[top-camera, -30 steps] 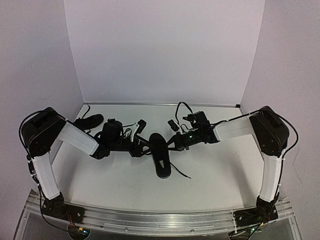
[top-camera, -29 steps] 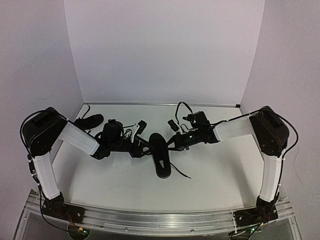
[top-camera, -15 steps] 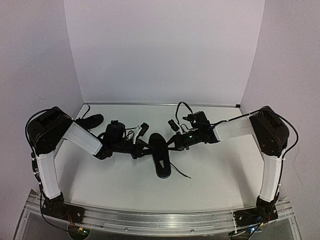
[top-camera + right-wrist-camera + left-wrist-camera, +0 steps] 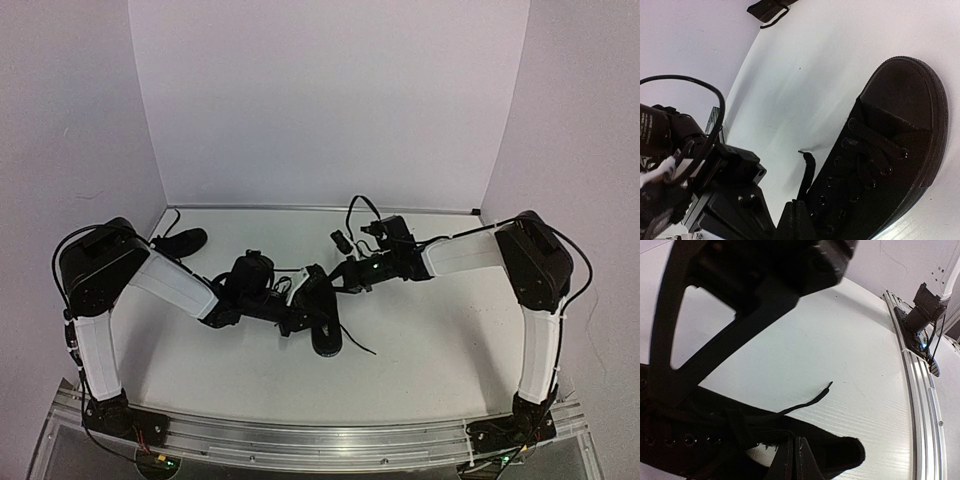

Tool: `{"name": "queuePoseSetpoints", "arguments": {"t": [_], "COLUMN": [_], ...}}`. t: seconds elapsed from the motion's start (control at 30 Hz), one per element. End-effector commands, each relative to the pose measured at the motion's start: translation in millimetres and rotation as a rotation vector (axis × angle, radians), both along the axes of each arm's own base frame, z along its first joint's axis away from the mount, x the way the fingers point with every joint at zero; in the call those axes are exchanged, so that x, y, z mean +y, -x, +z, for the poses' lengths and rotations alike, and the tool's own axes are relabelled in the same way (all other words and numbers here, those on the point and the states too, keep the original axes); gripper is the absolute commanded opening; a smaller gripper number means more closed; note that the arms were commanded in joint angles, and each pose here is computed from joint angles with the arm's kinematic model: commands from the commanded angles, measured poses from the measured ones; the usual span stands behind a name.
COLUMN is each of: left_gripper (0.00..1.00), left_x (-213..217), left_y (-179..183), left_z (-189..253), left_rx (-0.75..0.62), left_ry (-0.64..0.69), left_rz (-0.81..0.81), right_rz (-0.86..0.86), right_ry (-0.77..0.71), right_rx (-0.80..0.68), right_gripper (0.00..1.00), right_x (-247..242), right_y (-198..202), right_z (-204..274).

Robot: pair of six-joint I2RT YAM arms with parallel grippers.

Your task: Tie the shoes

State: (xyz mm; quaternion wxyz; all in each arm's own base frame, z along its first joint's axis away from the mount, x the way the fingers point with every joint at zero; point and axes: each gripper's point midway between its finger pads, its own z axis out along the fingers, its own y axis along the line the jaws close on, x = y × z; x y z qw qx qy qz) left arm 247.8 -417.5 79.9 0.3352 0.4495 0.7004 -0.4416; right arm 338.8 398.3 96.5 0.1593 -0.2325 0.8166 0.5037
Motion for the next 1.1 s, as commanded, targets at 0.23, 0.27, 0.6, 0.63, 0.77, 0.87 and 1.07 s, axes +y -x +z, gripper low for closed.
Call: {"name": "queuePoseSetpoints", "arguments": {"t": [0.23,0.27,0.6,0.63,0.77,0.87,1.07], "left_gripper": [0.00,0.00,0.00,0.00,0.00,0.00,0.00], "left_x": [-17,-17,-20,-21,-24,-28,-31], "left_y": [9,11,30,32,40,48,59], "left_z": [20,19,18,18,15,12,9], "left_rx": [-0.057,-0.055,-0.076,-0.075,-0.076,-0.081,-0.079], "left_ry": [0.014,0.011,0.002,-0.003,-0.010,-0.026,-0.044], "left_rz": [-0.040,-0.043,-0.096,-0.099,-0.126,-0.154,-0.194], "right_rz": [0.007,0.004,-0.015,-0.015,-0.023,-0.026,-0.037], "right_ry": [-0.018,-0.018,-0.033,-0.033,-0.032,-0.035,-0.038], "right_rx": [-0.024,-0.025,-0.040,-0.038,-0.041,-0.042,-0.047], "right_gripper": [0.00,0.00,0.00,0.00,0.00,0.00,0.00], "right_x": [23,25,37,38,41,44,49], "right_y": [-18,-20,-40,-41,-46,-50,-59], "right_z": [-5,-5,-3,-4,-6,-7,-9]}}
